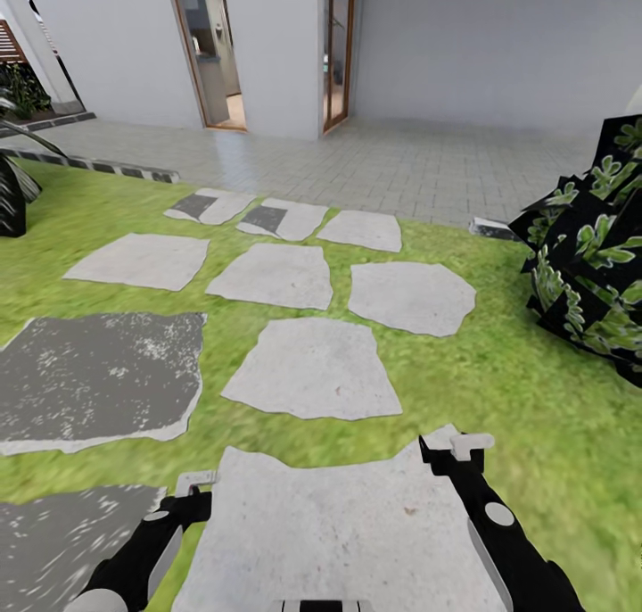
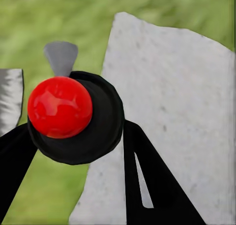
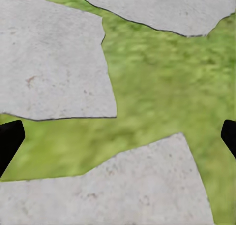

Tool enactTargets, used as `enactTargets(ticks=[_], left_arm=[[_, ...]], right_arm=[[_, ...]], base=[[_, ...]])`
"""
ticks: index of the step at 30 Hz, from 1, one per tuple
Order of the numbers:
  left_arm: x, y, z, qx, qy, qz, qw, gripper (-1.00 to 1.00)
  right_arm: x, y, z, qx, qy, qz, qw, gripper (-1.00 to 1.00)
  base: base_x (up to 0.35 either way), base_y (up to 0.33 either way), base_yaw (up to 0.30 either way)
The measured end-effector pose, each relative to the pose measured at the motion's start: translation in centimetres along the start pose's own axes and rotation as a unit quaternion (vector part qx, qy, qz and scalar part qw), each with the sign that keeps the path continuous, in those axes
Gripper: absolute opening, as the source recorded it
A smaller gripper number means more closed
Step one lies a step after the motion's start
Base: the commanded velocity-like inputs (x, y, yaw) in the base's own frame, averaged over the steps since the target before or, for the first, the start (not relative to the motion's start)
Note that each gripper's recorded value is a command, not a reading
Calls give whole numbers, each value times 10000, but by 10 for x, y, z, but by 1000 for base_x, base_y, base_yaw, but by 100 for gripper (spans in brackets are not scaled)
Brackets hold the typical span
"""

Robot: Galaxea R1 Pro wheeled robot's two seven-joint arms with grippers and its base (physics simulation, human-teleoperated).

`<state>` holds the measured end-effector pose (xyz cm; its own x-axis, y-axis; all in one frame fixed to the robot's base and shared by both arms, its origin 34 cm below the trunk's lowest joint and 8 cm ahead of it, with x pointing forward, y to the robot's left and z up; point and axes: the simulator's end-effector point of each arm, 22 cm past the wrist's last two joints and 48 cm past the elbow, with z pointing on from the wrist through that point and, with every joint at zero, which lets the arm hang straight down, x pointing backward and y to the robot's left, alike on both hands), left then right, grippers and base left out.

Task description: In the garden, pick up the pesticide atomizer on the floor and spray pesticide onto both trees until each tree trunk is fully covered.

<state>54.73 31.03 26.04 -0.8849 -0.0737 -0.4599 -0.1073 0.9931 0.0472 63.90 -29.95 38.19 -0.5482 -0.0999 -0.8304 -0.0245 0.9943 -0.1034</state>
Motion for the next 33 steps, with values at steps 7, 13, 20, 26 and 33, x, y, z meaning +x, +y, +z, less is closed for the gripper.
enactTargets(ticks=[7, 13, 20, 26, 33], left_arm=[[-8, 0, -13, 2, 75, -3, 10000, -100], [-14, 5, -20, -25, 86, 3, 10000, -100], [-19, -1, -22, 36, 33, 0, 10000, -100], [-23, -2, -25, 43, -15, -11, 10000, -100], [-27, -3, -27, 48, -55, -11, 10000, -100]], right_arm=[[-15, -3, -6, 11, -7, 9, 10000, 100], [-25, -4, -9, 17, -35, 10, 10000, 100], [-31, -6, -11, 24, -87, 8, 10000, 100], [-36, -6, -12, 32, -132, 13, 9999, 100], [-41, -5, -13, 30, -174, 15, 9998, 100]], base=[[0, 0, 0], [0, 0, 0], [0, 0, 29], [0, 0, 131], [-30, 111, 194]])
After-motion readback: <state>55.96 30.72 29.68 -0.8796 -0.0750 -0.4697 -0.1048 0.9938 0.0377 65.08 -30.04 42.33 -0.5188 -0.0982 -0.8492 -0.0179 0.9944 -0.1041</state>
